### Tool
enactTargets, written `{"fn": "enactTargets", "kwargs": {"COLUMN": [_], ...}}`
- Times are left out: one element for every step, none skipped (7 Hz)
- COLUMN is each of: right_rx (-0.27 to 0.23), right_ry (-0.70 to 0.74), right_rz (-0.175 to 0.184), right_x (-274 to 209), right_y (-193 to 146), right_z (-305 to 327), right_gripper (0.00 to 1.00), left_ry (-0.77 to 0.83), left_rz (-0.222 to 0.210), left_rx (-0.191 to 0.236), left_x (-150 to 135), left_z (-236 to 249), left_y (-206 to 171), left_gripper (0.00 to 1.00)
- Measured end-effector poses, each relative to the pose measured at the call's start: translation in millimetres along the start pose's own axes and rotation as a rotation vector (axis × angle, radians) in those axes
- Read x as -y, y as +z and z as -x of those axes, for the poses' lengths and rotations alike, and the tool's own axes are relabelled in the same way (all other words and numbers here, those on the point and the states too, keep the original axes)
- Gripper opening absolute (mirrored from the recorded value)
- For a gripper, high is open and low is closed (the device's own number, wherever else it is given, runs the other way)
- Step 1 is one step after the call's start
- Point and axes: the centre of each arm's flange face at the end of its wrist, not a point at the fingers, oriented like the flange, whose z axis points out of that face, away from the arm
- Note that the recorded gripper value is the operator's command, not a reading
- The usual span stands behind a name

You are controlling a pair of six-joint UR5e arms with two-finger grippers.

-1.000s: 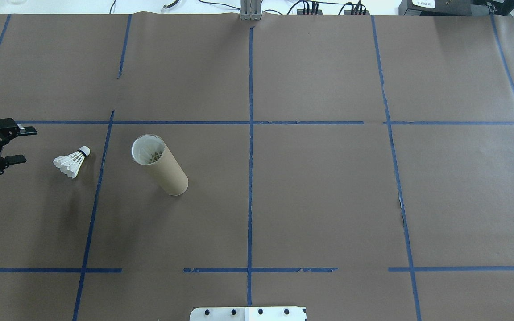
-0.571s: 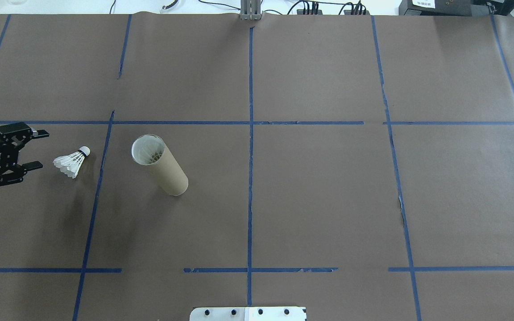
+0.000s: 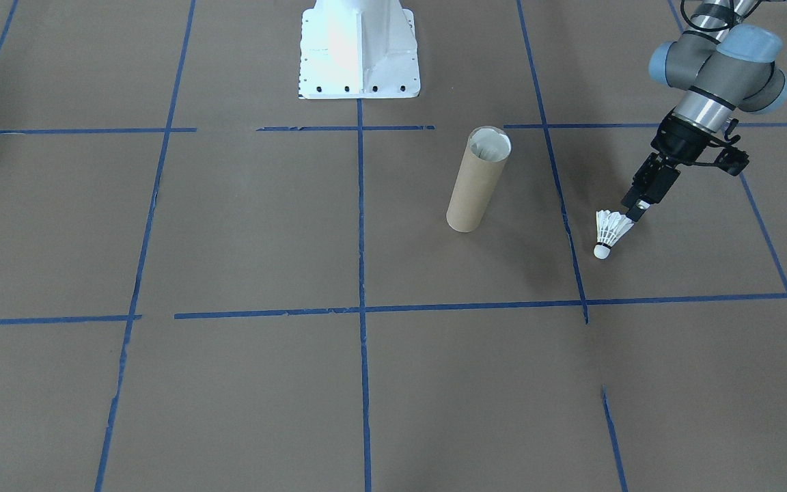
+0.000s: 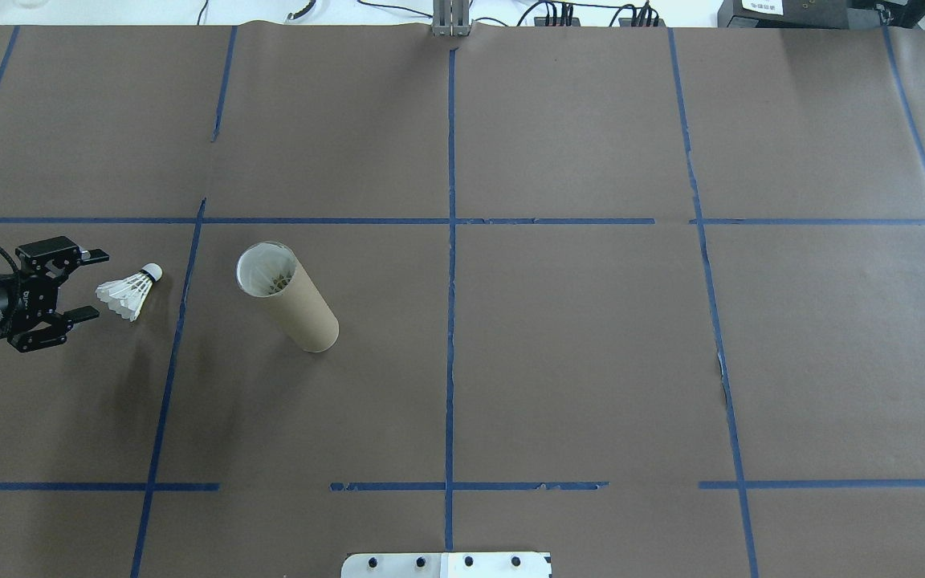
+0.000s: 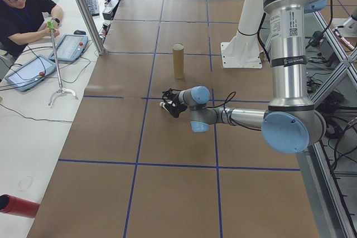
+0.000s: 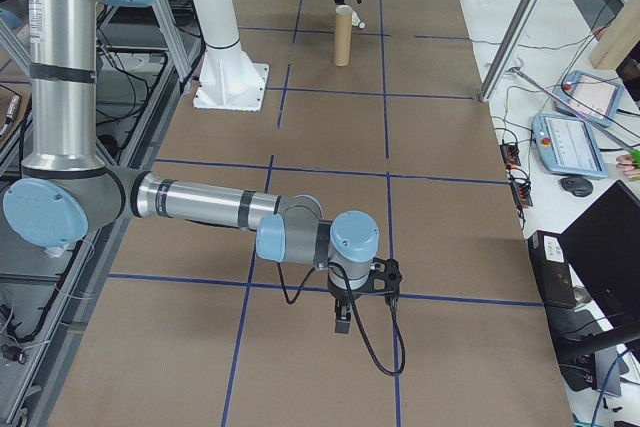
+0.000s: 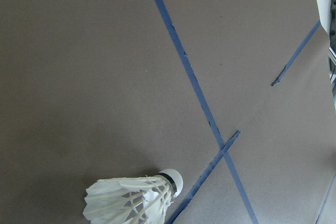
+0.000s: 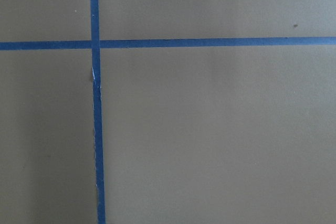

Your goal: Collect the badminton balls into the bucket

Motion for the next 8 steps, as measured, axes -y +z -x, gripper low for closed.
{"fn": "enactTargets", "kwargs": {"right_rx": [0.000,0.001,0.001,0.000,0.000,0.000,0.001,0.001], "right_ry": [0.000,0.000,0.000,0.000,0.000,0.000,0.000,0.000], "right_rz": [0.000,0.000,0.000,0.000,0.000,0.000,0.000,0.000], "right_x": [-0.1,-0.3,-0.2,-0.1,0.0,0.0,0.0,0.0], "right_y": [0.1,0.2,0.1,0.1,0.0,0.0,0.0,0.0], "right_z": [0.0,-0.1,0.0,0.0,0.0,0.0,0.1,0.1], "right_gripper": [1.00,1.00,1.00,1.00,1.00,1.00,1.00,1.00], "left_ry": [-0.016,-0.035,-0.050,-0.060,-0.067,-0.069,-0.070,-0.071], "left_rz": [-0.001,-0.005,-0.013,-0.019,-0.022,-0.023,-0.024,-0.024], "left_rx": [0.001,-0.001,-0.007,-0.010,-0.009,-0.009,-0.009,-0.009], "left_x": [-1.2,-1.3,-0.6,0.1,0.9,1.2,1.2,1.3], "left_z": [0.9,0.6,0.1,0.2,0.8,1.2,1.2,1.3], "left_y": [2.5,5.2,8.0,9.9,11.1,11.5,11.7,11.8], "left_gripper": [0.88,0.67,0.51,0.51,0.51,0.48,0.40,0.27]}}
